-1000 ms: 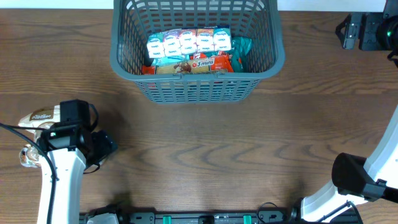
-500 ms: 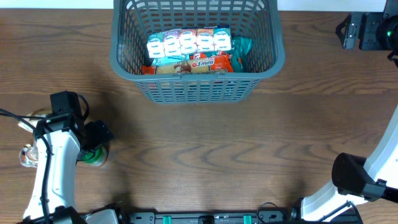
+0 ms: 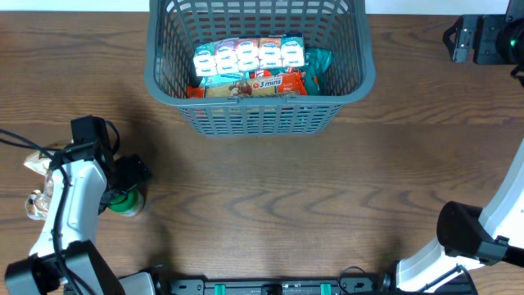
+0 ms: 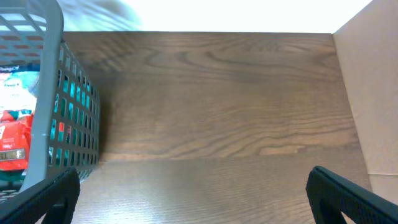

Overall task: Pack container
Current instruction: 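Lower the left gripper onto the green-capped jar and grasp it, then lift the green-capped jar with the left gripper toward the basket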

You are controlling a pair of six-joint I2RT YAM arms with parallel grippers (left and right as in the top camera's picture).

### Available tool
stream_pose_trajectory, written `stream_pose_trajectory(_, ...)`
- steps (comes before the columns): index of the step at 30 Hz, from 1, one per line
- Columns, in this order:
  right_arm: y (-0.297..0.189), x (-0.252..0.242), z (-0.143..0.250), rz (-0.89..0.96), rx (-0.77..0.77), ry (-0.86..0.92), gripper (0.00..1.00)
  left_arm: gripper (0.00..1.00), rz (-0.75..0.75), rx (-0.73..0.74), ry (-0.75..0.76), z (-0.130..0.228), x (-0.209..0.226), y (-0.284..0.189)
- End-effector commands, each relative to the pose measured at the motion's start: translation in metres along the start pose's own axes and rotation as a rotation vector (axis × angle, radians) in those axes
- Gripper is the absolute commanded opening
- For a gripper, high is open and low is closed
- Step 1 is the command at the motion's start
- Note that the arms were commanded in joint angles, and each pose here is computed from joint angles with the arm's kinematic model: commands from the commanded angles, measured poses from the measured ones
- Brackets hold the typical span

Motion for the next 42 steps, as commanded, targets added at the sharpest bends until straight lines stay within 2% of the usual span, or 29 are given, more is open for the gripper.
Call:
stream_pose_trajectory(1,-0.001,-0.001,0.001,0.001,0.000,-0.004,0.99,0.98,-0.008,0.025,0.003,0.001,0.000,0.007)
stream_pose_trajectory(14,-0.001,-0.001,0.001,0.000,0.000,-0.003,0.99,0.98,-0.029,0.084,-0.011,0.023,0.011,0.035)
stream_pose_trajectory(21,-0.001,-0.001,0.003,-0.003,0.009,-0.003,0.99,1.00,-0.022,0.074,-0.012,0.022,0.010,0.035)
stream_pose_trajectory(24,-0.001,0.000,0.005,-0.007,0.019,-0.003,0.99,0.92,-0.020,0.071,-0.012,0.021,0.010,0.035)
stream_pose_trajectory(25,-0.001,0.000,0.005,-0.008,0.021,-0.002,0.99,0.84,-0.018,0.069,-0.012,0.021,0.009,0.035)
stream_pose_trajectory(28,-0.001,0.000,0.005,-0.009,0.022,-0.002,0.99,0.69,-0.015,0.065,-0.012,0.020,0.009,0.035)
stream_pose_trajectory(32,-0.001,0.001,0.006,-0.010,0.025,-0.002,0.99,0.57,-0.015,0.064,-0.012,0.020,0.009,0.035)
stream_pose_trajectory(36,-0.001,0.001,0.006,-0.010,0.025,-0.002,0.99,0.38,-0.008,0.055,-0.012,0.017,0.007,0.033)
stream_pose_trajectory(39,-0.001,0.001,0.006,-0.010,0.024,-0.002,0.99,0.07,0.007,0.034,-0.013,0.007,0.001,0.021)
stream_pose_trajectory(42,-0.001,0.001,0.006,-0.010,0.025,-0.002,0.99,0.06,0.030,0.002,-0.014,-0.008,-0.008,-0.004)
Point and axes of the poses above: each gripper's point midway between its finger pads, its own y axis out along the fingers, its own x axis along the line the jaws close on, z = x × y, the point moved 5 cm from there along -y, back along the fingers, and after that the axes turned 13 degrees about -y, right-handed, at the moved point
